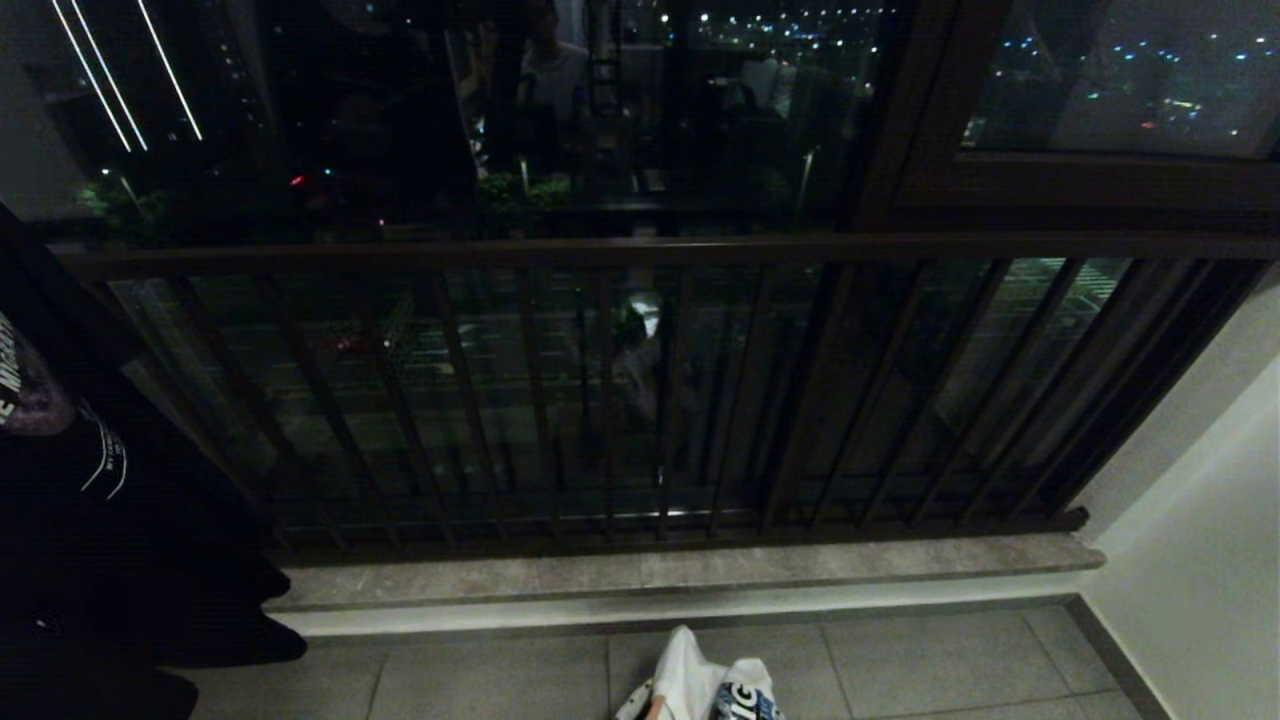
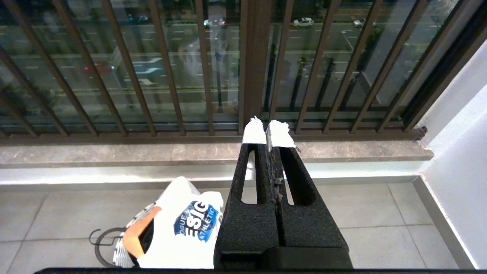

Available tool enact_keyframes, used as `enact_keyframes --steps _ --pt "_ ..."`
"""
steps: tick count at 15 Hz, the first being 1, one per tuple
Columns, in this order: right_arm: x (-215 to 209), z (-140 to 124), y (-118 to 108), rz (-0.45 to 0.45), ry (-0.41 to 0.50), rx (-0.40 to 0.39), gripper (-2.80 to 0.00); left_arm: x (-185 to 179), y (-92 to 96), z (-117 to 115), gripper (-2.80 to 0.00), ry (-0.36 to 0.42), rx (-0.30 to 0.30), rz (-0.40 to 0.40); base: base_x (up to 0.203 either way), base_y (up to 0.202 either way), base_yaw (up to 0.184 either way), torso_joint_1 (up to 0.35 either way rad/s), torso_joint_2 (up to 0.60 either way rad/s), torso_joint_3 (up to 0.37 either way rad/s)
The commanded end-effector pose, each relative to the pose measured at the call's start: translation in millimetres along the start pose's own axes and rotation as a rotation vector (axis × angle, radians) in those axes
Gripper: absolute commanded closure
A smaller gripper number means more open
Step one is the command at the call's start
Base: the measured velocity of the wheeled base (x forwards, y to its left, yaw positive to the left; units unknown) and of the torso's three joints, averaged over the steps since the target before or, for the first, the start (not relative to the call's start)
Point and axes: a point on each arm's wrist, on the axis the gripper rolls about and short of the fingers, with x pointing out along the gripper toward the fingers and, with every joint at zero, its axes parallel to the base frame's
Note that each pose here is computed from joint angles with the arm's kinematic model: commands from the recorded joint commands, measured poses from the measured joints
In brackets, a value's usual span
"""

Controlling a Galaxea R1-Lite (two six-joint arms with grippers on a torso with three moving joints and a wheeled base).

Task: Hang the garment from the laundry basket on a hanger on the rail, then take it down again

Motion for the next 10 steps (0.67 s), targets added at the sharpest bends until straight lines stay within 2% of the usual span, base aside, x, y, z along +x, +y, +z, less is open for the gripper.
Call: enact_keyframes --steps 1,10 --pt "0.0 0.0 0.0 0.000 -0.001 0.000 0.00 1.5 0.9 -2.7 0.00 -0.001 -0.002 -0.001 0.000 0.000 0.000 0.000 0.00 0.000" --pt "0.0 0.0 0.0 0.000 -0.001 0.000 0.00 -1.0 -2.0 -0.5 0.00 -0.053 -0.019 -0.030 0.000 0.000 0.000 0.000 0.00 0.000"
